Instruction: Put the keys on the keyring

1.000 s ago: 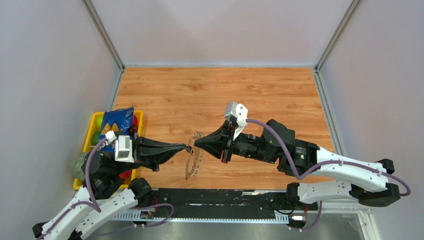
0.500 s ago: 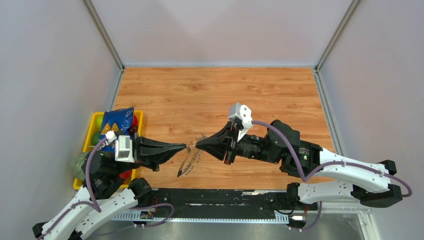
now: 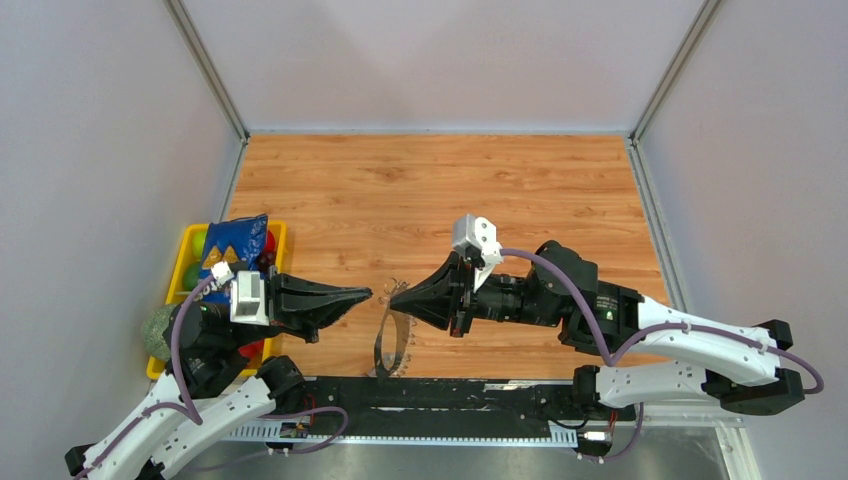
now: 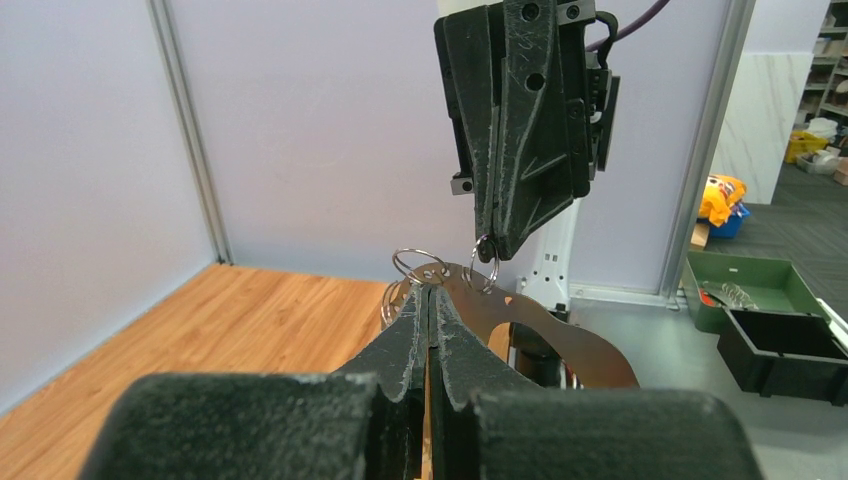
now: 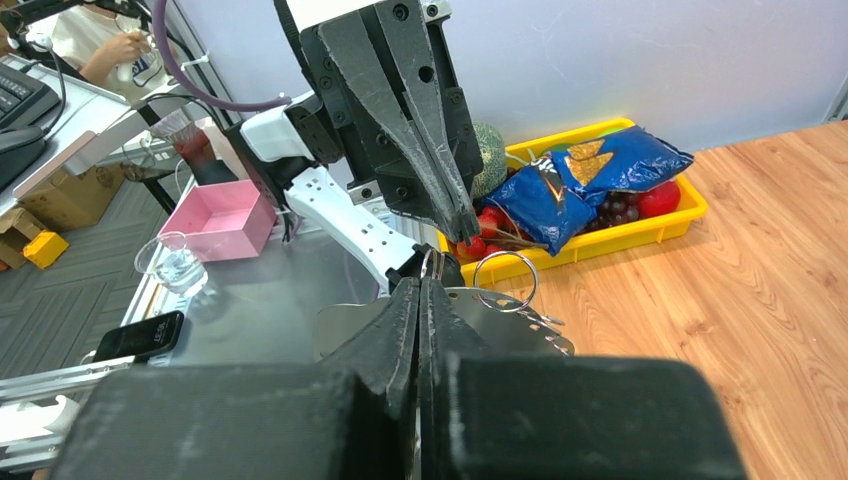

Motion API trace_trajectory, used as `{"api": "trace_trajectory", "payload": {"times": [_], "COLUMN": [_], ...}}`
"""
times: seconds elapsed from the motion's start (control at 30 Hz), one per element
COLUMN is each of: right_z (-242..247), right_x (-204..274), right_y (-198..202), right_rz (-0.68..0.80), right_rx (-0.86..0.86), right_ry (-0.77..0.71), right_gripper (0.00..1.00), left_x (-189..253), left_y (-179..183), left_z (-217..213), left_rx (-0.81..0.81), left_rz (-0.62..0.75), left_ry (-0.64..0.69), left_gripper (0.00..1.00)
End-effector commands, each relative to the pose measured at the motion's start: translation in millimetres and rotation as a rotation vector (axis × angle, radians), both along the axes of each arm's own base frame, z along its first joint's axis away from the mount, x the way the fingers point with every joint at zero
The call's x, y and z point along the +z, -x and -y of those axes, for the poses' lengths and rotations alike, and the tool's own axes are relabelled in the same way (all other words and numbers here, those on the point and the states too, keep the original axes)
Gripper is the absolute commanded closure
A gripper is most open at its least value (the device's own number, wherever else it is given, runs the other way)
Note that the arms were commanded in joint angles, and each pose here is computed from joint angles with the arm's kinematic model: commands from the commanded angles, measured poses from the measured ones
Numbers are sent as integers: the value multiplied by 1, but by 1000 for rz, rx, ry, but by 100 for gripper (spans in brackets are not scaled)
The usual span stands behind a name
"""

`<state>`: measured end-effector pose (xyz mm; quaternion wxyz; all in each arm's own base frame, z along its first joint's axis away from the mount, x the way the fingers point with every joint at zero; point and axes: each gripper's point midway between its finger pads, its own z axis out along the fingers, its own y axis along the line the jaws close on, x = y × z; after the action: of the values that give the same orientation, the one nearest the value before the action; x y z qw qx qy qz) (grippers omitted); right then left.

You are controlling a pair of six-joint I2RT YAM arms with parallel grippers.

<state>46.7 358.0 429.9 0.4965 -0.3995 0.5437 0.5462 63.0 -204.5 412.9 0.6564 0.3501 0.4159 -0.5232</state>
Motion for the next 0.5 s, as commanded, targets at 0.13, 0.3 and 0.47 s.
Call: {"api": "trace_trajectory", "payload": {"times": [0.13,0.3,0.47], "right_z": [11,20,27], "right_x": [6,-12,-20], "right_y": [-2,-4,-1], "right_rz": [26,30,38], "right_rx": [-15,-36,-27], "right_ry": [-19,14,26], "right_gripper": [100,100,100], "left_x": [-5,-17,-22], "left_y": [-5,-17,-14], "left_z": [3,5,11], "left_rx": [13,58,11], "left_rz": [-11,-65,-87], "left_ry": [-20,-41,-41], "left_gripper": [100,99,79]}}
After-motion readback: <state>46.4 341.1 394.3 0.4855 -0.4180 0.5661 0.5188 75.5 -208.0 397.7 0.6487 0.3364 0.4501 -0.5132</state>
